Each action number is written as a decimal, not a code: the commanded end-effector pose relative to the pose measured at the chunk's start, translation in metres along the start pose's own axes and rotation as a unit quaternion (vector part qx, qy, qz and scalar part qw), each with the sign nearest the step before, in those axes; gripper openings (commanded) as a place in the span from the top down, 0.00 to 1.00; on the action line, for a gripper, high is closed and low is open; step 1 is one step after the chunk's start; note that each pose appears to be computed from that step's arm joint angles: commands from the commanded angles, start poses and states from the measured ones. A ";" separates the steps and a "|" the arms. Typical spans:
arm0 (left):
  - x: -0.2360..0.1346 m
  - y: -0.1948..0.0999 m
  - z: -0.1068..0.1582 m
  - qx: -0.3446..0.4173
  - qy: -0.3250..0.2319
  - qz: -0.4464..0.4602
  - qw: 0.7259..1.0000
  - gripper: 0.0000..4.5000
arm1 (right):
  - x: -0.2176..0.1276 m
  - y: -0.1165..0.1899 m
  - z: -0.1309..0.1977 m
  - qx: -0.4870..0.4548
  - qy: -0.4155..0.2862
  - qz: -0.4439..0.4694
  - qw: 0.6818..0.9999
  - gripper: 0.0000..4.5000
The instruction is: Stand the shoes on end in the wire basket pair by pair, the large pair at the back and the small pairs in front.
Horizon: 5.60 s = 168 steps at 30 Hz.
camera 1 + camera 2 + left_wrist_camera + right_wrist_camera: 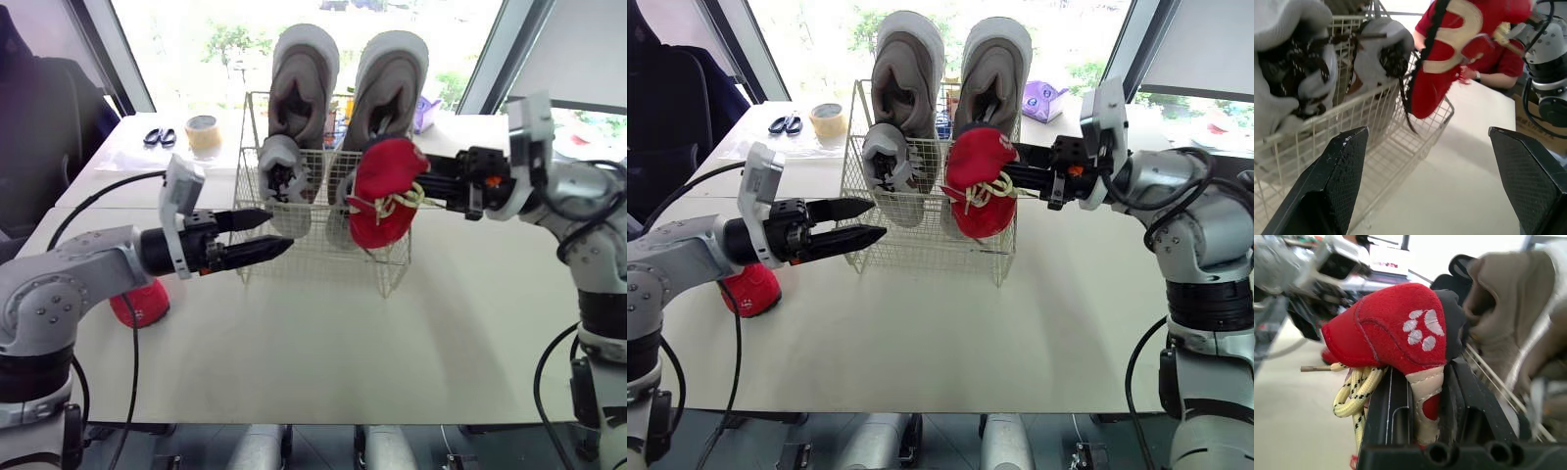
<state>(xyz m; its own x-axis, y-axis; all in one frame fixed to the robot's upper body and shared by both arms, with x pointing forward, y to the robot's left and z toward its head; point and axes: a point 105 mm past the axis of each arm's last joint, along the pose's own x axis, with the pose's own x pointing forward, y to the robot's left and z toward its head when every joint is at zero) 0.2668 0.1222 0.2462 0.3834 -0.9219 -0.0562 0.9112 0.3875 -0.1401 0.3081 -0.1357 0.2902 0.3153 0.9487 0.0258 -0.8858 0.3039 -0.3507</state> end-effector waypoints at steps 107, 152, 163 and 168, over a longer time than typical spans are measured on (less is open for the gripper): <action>-0.179 0.140 -0.065 -0.350 0.186 0.557 0.730 0.98 | -0.004 0.063 0.019 0.005 0.130 0.201 0.971 0.00; 0.017 0.046 -0.009 0.219 -0.156 0.322 0.908 0.98 | -0.004 0.077 0.026 0.112 0.146 0.153 0.971 0.00; 0.011 0.063 -0.049 0.066 -0.158 0.345 0.923 0.98 | -0.001 0.086 0.017 0.149 0.122 0.129 0.973 0.00; 0.011 0.057 -0.051 0.086 -0.136 0.324 0.932 0.98 | -0.001 0.086 0.014 0.152 0.119 0.121 0.974 0.00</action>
<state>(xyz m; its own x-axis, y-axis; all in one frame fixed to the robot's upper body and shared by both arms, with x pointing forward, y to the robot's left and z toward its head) 0.3127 0.1302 0.2088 0.8396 -0.4651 0.2804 0.4791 0.8775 0.0212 0.2293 -0.1096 0.2656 0.1190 0.9523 -0.2810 -0.9918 0.1275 0.0122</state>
